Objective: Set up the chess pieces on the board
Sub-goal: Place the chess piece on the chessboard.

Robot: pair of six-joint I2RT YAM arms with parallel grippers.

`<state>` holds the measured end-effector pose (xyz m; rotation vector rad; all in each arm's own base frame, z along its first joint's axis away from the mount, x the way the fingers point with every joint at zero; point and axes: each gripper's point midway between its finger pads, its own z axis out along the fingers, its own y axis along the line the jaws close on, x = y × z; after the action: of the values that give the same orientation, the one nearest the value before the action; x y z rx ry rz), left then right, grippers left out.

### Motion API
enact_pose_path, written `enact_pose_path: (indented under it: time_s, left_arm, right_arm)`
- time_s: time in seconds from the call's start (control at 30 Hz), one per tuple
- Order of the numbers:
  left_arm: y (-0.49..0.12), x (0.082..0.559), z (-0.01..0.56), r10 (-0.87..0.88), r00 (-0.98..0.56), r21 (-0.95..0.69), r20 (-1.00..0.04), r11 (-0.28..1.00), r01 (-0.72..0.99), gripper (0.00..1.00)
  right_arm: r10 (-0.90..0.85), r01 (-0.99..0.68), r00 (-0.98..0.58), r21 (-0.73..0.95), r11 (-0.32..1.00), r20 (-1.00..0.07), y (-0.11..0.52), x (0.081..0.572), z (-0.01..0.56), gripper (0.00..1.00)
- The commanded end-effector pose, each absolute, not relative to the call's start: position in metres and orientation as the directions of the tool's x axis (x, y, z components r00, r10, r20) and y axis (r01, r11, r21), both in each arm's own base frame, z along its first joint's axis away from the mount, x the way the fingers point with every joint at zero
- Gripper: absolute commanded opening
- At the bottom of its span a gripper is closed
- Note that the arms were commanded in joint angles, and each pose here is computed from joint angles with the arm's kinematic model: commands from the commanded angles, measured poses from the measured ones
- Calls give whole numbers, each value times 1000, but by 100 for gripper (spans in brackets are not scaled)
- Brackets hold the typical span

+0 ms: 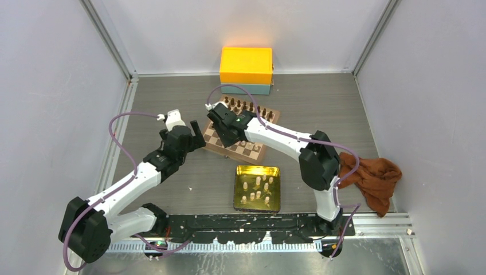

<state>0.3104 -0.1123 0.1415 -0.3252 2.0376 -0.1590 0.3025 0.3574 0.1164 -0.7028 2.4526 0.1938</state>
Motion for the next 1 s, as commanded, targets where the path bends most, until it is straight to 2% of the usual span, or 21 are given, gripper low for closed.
enact_pose_path:
  time_s: [0.0, 0.4, 0.97]
  left_arm:
    - [-110, 314, 150, -322, -398, -272, -859, 946, -177, 90]
    - [-109, 316, 145, -315, -400, -261, -861, 948, -183, 91]
    - [-109, 318, 143, -312, -403, -257, -860, 948, -186, 91]
  right_arm:
    - [-420, -543, -658, 7, 840, -624, 374, 323, 135, 1]
    - [-417, -540, -671, 19, 841, -613, 381, 350, 117, 1]
    - [-414, -545, -699, 60, 836, -583, 384, 346, 108, 1]
